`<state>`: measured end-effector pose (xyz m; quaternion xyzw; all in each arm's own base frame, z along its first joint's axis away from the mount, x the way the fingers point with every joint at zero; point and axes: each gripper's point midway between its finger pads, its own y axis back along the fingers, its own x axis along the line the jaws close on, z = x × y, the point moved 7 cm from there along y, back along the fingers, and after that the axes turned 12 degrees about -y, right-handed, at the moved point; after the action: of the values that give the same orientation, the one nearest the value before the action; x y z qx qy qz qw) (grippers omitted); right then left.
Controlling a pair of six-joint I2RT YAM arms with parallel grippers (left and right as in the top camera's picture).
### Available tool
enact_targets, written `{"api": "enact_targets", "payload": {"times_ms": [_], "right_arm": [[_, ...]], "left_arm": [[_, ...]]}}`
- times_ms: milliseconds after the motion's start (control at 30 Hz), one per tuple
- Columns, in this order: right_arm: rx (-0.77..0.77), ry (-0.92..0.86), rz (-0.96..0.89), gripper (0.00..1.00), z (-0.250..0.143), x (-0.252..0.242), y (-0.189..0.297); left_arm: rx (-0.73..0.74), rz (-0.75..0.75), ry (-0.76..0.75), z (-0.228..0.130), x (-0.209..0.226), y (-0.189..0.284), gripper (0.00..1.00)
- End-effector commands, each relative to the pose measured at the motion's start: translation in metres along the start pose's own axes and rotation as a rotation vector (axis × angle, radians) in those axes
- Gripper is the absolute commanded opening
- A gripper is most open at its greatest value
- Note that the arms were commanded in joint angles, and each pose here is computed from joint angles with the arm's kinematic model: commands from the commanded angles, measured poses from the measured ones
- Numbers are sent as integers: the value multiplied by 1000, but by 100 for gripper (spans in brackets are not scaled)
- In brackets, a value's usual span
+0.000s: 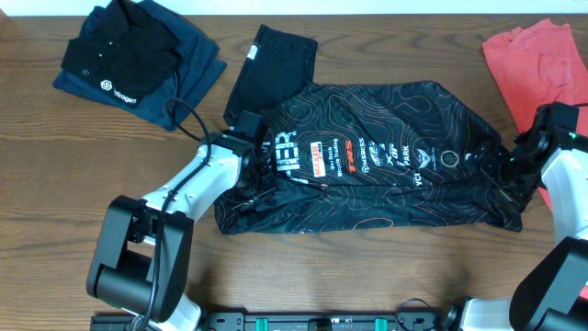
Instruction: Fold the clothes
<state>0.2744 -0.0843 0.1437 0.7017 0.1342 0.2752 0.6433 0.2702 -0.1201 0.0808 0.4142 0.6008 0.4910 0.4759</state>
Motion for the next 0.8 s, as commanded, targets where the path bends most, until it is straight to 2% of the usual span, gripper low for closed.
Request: {"api": "enact_targets", "payload": {"times_ms": [0, 67, 167, 467, 767], "right_arm": [[15, 8, 0, 93, -3, 2, -3], [15, 8, 0, 93, -3, 2, -3], [15, 8, 1, 93, -3, 2, -3], [11, 9, 3, 94, -2, 3, -3], [8, 10, 6, 94, -2, 3, -3]], "left_arm": [[20, 15, 0, -2, 3, -6, 22], [20, 15, 0, -2, 3, -6, 13], [20, 15, 0, -2, 3, -6, 6], [10, -51, -8, 0, -7, 4, 6], [-87, -115, -31, 15, -21, 26, 6]]}}
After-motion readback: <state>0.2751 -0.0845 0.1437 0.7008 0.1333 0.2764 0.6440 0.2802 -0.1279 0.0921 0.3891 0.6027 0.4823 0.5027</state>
